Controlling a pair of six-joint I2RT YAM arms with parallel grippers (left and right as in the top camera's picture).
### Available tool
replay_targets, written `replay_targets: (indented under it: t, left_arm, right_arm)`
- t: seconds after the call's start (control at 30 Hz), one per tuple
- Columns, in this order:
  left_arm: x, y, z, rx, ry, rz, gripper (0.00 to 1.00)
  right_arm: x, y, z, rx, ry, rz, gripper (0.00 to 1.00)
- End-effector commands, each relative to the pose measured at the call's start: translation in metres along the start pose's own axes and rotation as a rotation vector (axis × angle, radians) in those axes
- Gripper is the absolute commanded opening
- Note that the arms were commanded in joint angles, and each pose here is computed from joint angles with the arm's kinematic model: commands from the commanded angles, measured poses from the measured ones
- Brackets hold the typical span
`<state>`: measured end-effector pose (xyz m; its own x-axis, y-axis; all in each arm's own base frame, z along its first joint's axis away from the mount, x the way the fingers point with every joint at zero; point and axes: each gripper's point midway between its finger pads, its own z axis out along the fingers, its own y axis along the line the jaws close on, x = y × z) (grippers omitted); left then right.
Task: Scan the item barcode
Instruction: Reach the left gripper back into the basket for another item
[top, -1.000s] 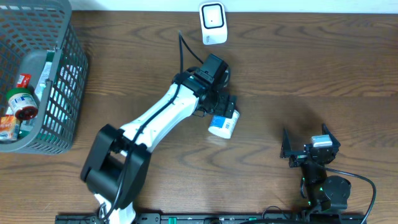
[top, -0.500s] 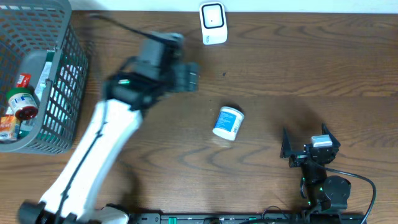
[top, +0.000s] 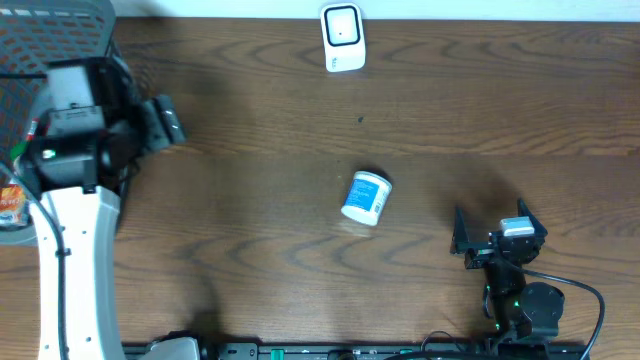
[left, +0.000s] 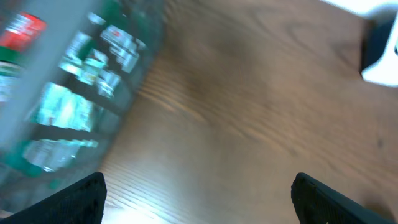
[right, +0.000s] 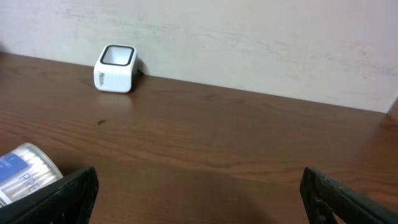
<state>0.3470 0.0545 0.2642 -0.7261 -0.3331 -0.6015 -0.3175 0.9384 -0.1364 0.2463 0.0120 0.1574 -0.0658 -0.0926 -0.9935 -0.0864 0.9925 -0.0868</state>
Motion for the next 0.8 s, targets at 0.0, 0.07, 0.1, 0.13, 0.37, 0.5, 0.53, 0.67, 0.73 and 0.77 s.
replay_targets:
  t: [0.0,0.07,0.1,0.13,0.37,0.5,0.53,0.67,0.73,0.77]
  left_arm:
    - [-0.040,0.014,-0.038,-0.020,-0.145,-0.022,0.92]
    - [-0.057,0.021,-0.054,-0.028,-0.208,-0.041,0.92]
    - [-0.064,0.023,-0.059,-0.030,-0.232,-0.047,0.92]
    - [-0.079,0.030,-0.071,-0.040,-0.290,-0.065,0.92]
    - [-0.117,0.097,-0.088,-0.166,-0.429,-0.197,0.92]
    - [-0.111,0.156,-0.065,-0.270,-0.371,-0.295,0.92]
    - [-0.110,0.164,-0.060,-0.281,-0.358,-0.307,0.92]
    - [-0.096,0.218,-0.016,-0.348,-0.256,-0.386,0.92]
    - [-0.090,0.235,0.003,-0.367,-0.212,-0.387,0.92]
    - [-0.086,0.245,0.016,-0.376,-0.181,-0.380,0.92]
  right_arm:
    - [0.000,0.000,0.000,0.002,-0.001,0.011,0.99]
    - [0.000,0.000,0.000,0.002,-0.001,0.011,0.99]
    - [0.000,0.000,0.000,0.002,-0.001,0.011,0.99]
    - [0.000,0.000,0.000,0.002,-0.001,0.011,0.99]
    - [0.000,0.000,0.000,0.002,-0.001,0.011,0.99]
    - [0.000,0.000,0.000,0.002,-0.001,0.011,0.99]
    - [0.000,0.000,0.000,0.002,-0.001,0.011,0.99]
    - [0.000,0.000,0.000,0.002,-0.001,0.011,0.99]
    - [0.000,0.000,0.000,0.002,-0.001,0.011,0.99]
    - [0.000,0.000,0.000,0.002,-0.001,0.011,0.99]
